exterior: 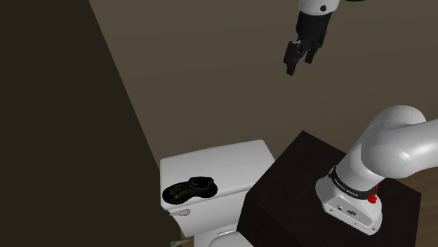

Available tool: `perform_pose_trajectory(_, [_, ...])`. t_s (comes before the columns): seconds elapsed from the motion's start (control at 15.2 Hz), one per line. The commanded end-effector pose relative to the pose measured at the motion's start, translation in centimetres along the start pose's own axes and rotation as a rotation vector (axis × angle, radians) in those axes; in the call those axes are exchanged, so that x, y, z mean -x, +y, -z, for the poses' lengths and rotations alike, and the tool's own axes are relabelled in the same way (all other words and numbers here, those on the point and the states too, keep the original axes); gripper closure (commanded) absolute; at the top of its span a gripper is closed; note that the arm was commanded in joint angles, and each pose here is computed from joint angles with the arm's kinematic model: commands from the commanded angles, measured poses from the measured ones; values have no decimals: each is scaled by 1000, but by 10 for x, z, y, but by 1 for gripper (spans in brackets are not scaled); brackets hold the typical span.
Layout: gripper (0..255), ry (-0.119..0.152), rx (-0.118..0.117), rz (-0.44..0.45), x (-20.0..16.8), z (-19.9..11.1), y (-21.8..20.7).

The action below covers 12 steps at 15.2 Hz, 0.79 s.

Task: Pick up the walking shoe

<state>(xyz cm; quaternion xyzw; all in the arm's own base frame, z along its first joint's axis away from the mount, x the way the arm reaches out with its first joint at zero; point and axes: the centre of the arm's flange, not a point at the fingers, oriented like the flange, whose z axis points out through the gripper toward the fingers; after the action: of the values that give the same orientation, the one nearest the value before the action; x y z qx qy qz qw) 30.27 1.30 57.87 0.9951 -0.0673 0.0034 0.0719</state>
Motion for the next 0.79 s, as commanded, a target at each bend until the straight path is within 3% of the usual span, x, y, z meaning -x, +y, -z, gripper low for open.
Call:
perform_pose_trajectory(0.0, [0,0,0,0,0,0,0])
perform_pose_trajectory(0.73, [0,23,-30,266,-51,-80,-103])
